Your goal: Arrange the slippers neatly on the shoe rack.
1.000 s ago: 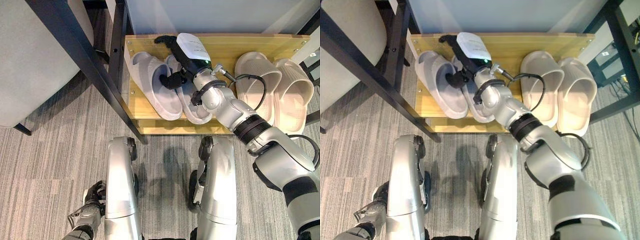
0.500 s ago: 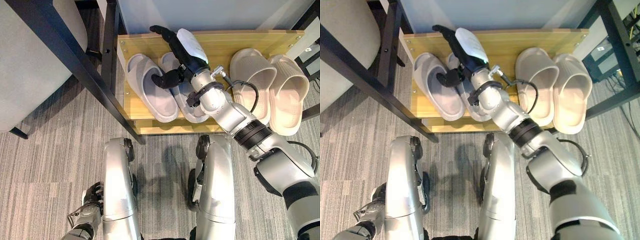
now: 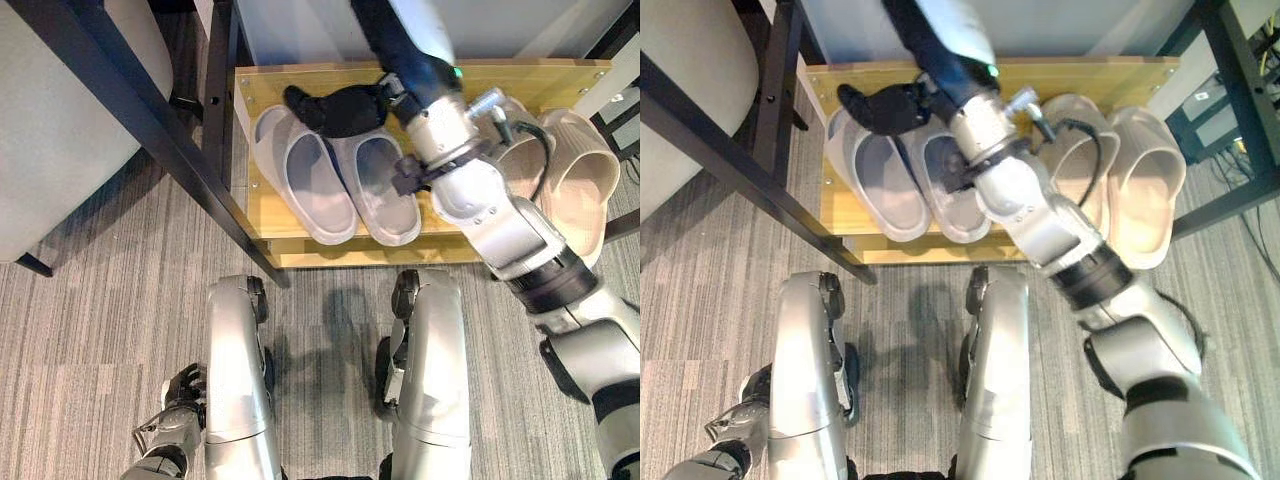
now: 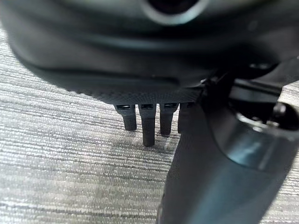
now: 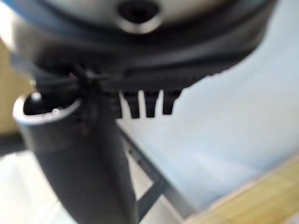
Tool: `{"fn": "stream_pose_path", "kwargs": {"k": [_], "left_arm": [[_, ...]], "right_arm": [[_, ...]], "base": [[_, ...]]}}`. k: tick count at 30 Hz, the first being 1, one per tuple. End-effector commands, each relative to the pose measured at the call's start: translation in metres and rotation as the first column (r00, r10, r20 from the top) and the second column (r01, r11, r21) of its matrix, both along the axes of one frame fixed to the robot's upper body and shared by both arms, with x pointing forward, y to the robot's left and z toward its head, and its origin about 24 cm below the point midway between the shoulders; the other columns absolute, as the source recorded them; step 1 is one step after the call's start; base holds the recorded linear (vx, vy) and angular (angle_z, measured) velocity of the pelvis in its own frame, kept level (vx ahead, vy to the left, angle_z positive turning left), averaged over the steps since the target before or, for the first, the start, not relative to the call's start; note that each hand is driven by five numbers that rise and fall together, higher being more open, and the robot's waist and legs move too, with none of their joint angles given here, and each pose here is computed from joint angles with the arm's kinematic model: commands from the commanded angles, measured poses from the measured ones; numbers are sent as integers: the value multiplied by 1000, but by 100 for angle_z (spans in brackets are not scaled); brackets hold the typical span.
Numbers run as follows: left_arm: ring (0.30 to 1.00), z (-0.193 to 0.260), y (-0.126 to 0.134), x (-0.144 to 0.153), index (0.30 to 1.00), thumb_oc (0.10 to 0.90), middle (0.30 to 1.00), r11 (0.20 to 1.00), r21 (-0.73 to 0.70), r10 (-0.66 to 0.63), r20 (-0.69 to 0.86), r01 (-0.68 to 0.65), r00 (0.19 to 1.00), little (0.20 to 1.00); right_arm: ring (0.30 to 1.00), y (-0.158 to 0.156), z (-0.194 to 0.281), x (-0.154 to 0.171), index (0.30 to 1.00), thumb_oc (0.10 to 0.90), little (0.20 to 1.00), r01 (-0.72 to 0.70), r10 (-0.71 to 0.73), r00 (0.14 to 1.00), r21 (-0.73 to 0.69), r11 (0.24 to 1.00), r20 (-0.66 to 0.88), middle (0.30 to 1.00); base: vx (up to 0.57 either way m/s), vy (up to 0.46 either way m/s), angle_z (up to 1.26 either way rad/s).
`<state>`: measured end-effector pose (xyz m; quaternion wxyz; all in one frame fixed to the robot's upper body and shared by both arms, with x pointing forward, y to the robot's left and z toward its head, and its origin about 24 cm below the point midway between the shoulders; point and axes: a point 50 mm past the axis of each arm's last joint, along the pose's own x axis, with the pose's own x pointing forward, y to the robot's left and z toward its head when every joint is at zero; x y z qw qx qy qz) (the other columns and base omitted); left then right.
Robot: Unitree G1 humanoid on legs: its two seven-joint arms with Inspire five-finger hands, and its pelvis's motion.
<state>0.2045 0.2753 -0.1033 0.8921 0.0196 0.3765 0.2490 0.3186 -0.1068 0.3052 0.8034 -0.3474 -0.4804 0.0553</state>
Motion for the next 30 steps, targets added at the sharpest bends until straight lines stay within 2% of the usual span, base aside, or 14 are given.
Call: {"fn": "stream_pose_path", "kwargs": {"k": [1,6,9,23,26,30], "left_arm": [[900,4,-17,15,900,800,900,998,-5,-66,39,67,997,900],[900,2,-24,15,900,800,900,998,-10,-68,43,69,997,900],[900,1,-28,14,900,800,900,997,-10,-72,44,72,996,900],[900,0,-32,12,900,800,900,997,-4,-76,52,77,996,900],[900,-1,-34,12,900,800,900,997,-6,-78,52,78,996,900],[900,-1,-37,13,900,800,900,997,-7,-73,63,74,995,900]], "right_arm": [[900,-17,28,-35,900,800,900,-40,15,974,107,993,227,900],[900,-36,-17,-43,900,800,900,1,-34,991,241,970,133,900],[900,-30,-39,-51,900,800,900,-52,31,997,304,951,72,900],[900,-1,-54,-73,900,800,900,-253,256,966,291,923,26,900],[900,0,-58,-75,900,800,900,-255,262,965,293,921,16,900],[900,-7,-68,-76,900,800,900,-182,187,982,302,936,10,900]], "base": [[17,6,-3],[19,3,-7],[12,-2,-6],[0,0,-1],[0,0,0],[0,0,0]]}}
